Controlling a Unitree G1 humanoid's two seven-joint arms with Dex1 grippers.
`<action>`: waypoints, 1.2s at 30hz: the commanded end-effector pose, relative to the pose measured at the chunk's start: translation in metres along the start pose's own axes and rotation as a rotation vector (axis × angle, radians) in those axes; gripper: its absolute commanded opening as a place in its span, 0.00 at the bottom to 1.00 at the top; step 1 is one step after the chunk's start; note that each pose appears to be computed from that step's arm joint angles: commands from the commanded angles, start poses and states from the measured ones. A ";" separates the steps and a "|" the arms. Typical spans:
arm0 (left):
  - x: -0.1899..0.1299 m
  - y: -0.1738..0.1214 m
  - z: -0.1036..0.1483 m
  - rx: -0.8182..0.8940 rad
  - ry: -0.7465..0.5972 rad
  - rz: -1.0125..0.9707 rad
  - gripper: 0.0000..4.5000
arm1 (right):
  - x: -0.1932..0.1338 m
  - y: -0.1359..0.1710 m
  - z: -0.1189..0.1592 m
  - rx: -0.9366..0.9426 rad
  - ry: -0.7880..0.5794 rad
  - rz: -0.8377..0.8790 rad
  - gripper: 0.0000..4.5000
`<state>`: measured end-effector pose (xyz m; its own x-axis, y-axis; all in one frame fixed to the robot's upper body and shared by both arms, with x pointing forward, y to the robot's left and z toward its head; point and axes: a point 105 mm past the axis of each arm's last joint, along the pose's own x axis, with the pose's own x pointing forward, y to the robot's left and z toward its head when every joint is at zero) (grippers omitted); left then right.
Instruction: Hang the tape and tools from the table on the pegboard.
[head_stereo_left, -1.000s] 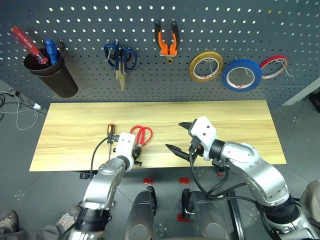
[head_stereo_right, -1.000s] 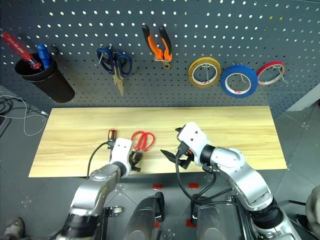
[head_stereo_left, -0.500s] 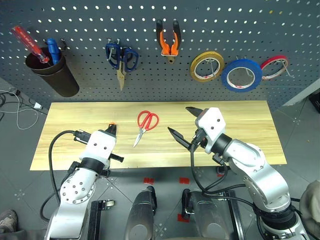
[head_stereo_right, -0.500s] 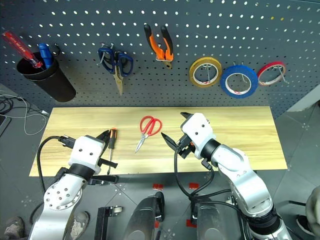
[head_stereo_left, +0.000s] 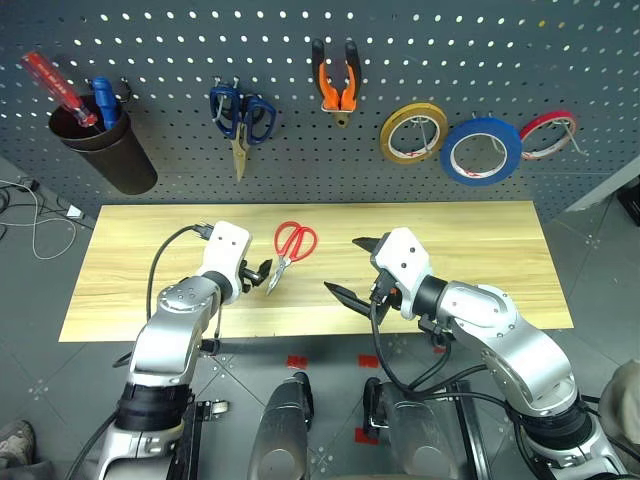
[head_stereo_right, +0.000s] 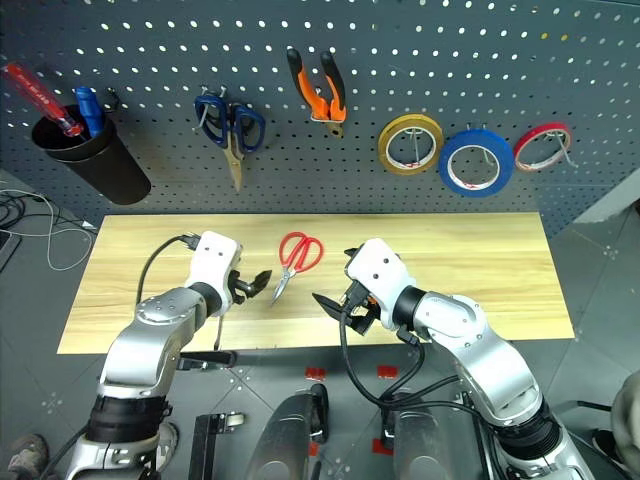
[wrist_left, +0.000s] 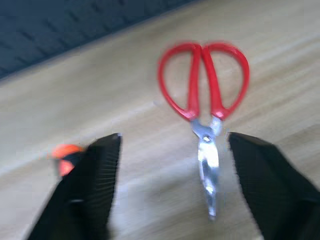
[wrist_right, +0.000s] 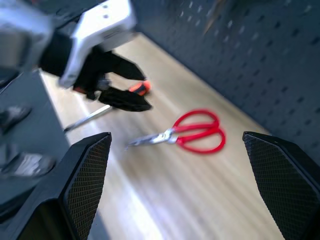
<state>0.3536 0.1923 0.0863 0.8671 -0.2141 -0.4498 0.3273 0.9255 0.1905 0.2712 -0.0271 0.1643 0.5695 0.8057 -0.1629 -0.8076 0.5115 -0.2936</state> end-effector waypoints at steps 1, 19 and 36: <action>0.014 -0.013 -0.015 -0.021 0.139 -0.078 0.95 | 0.001 0.009 0.007 -0.012 -0.019 0.050 1.00; 0.053 -0.025 -0.049 0.045 0.351 -0.208 0.43 | -0.004 0.008 -0.002 0.044 0.029 0.133 1.00; 0.020 -0.009 0.008 0.217 -0.225 0.035 0.08 | -0.012 -0.020 0.007 -0.029 -0.042 -0.071 1.00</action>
<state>0.3708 0.1793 0.0424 0.8605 -0.2707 -0.4317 0.4242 0.8500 0.3125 0.2803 -0.0450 0.1588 0.5745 0.7934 -0.2012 -0.8139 0.5276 -0.2435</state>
